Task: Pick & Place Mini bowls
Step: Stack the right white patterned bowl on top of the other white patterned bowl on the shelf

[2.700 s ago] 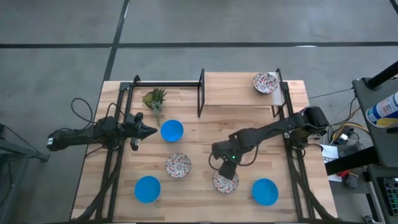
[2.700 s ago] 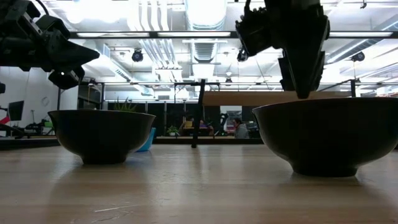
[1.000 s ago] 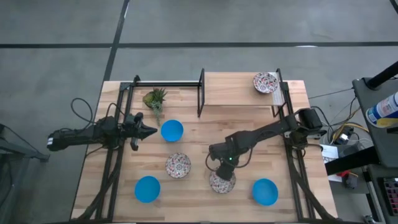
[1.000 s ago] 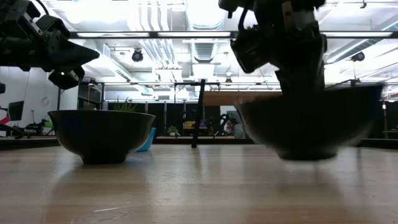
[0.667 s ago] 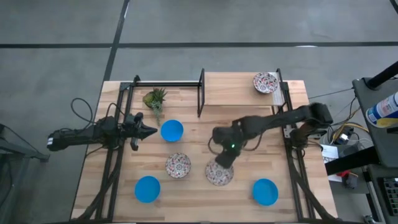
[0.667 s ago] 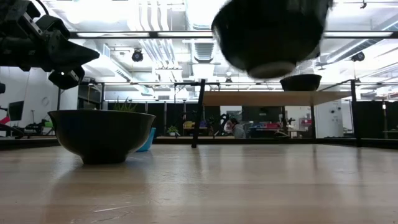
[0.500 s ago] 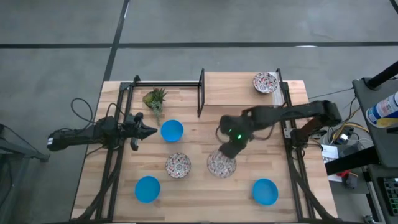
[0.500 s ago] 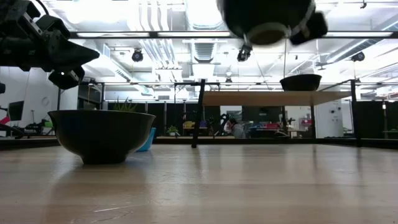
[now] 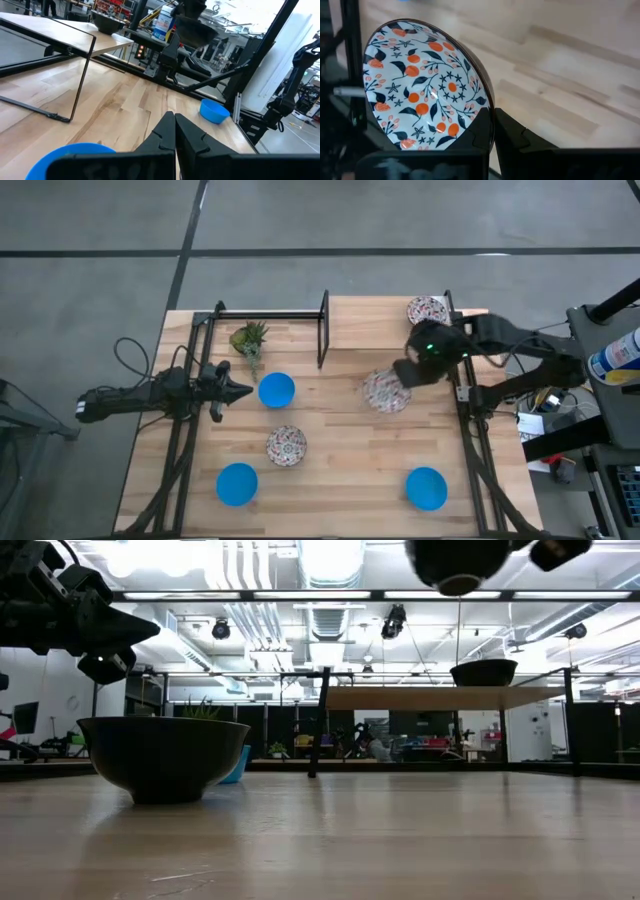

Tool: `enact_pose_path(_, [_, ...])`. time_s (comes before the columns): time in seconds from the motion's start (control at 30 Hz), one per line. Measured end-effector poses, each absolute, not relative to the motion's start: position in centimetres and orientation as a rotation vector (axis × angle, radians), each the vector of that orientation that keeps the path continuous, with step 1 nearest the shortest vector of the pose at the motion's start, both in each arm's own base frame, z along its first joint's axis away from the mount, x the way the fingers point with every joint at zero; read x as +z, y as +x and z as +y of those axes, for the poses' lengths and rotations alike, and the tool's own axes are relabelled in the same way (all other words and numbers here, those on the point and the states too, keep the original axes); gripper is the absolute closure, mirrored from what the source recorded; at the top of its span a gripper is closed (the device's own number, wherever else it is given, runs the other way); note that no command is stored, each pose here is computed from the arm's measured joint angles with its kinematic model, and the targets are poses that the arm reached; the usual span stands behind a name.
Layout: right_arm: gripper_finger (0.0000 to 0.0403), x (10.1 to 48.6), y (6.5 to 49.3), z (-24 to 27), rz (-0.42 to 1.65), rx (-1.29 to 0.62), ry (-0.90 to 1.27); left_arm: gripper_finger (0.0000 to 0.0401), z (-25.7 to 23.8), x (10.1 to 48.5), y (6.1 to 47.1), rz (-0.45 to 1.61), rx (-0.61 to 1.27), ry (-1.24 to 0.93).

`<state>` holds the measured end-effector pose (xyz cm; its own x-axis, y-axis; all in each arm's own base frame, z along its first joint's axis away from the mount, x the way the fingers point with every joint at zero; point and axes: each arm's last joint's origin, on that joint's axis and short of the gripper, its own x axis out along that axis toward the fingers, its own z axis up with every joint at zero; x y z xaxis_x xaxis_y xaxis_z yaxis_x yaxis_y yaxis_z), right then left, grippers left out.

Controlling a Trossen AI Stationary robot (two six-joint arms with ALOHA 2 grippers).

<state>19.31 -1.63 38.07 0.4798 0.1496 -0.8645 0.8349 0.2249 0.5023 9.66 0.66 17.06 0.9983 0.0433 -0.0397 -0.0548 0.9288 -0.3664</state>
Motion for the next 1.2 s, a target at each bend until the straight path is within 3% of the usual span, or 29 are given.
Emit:
enact_pose_path(0.43, [0.0394,40.2,12.8,-5.5,0.678,-0.858,1.308,0.0401,0.7,17.1,9.7,0.031,0.05,-0.376])
enact_pose_path(1.2, [0.0394,39.0,9.2,-15.8,0.491,-1.102,1.355,0.0401,0.7,17.1,9.7,0.032,0.05,-0.376])
